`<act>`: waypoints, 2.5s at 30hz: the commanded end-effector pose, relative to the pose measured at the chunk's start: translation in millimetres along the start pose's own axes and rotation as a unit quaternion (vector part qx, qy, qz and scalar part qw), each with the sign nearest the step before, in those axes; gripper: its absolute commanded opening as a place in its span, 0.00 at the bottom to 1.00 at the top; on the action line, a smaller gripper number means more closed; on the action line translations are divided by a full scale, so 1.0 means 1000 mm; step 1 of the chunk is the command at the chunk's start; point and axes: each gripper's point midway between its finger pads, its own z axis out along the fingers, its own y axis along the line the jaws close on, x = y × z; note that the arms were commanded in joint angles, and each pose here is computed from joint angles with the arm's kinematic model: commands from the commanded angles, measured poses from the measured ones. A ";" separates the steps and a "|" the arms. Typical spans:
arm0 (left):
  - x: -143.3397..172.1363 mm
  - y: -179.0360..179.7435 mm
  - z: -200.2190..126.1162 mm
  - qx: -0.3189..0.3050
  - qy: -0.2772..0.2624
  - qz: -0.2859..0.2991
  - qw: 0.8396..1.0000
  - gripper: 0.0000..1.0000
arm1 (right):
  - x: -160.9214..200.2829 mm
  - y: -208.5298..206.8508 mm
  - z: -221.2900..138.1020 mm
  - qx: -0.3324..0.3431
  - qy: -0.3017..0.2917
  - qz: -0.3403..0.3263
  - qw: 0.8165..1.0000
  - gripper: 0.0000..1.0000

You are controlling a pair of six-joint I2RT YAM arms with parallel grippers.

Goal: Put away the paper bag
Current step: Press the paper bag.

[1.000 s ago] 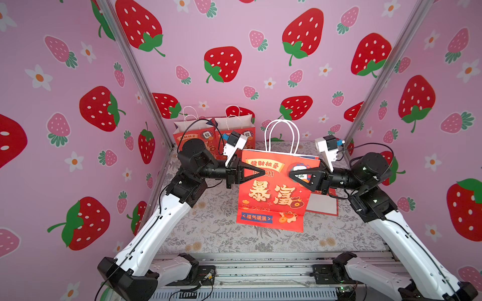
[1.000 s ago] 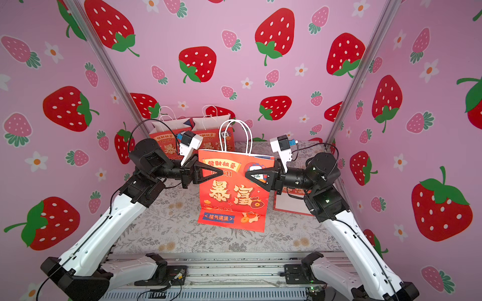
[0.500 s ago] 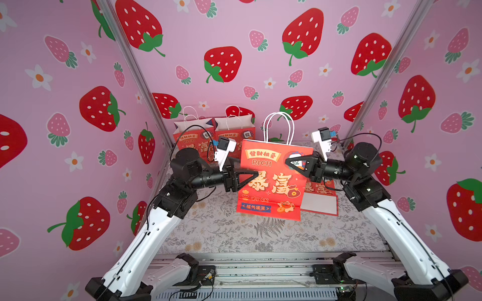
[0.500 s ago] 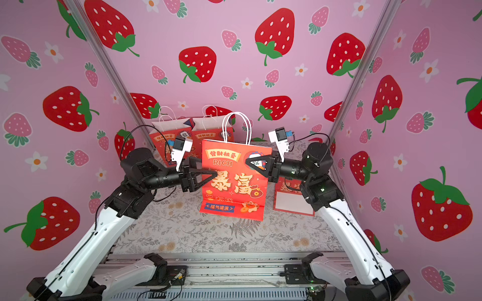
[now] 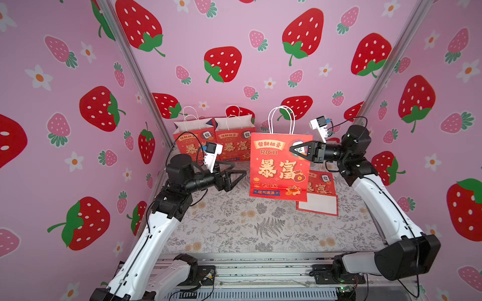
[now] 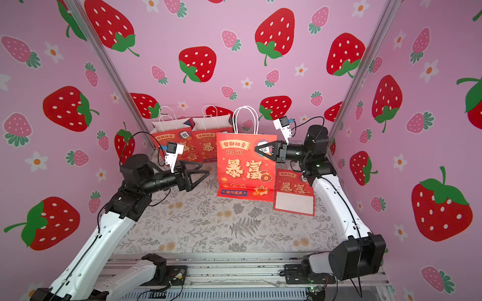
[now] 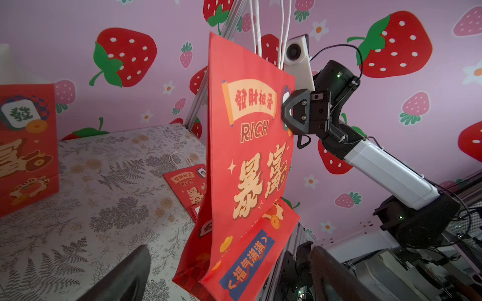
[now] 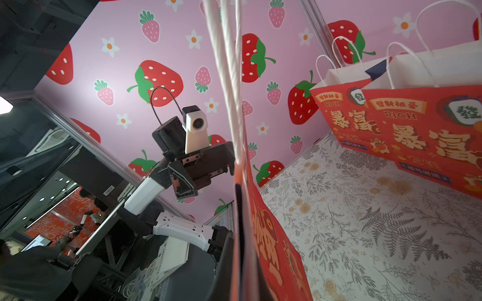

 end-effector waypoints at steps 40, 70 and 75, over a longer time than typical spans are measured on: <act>-0.016 -0.073 0.037 0.149 -0.015 0.048 0.988 0.10 | -0.010 0.065 0.017 -0.039 -0.042 -0.045 0.997 0.00; -0.030 -0.078 0.028 0.128 -0.031 0.030 0.991 0.00 | 0.041 0.068 0.008 -0.025 0.034 -0.054 0.998 0.31; -0.030 -0.075 0.033 0.131 -0.030 0.024 0.991 0.00 | 0.041 0.072 0.006 -0.026 0.031 -0.059 0.997 0.12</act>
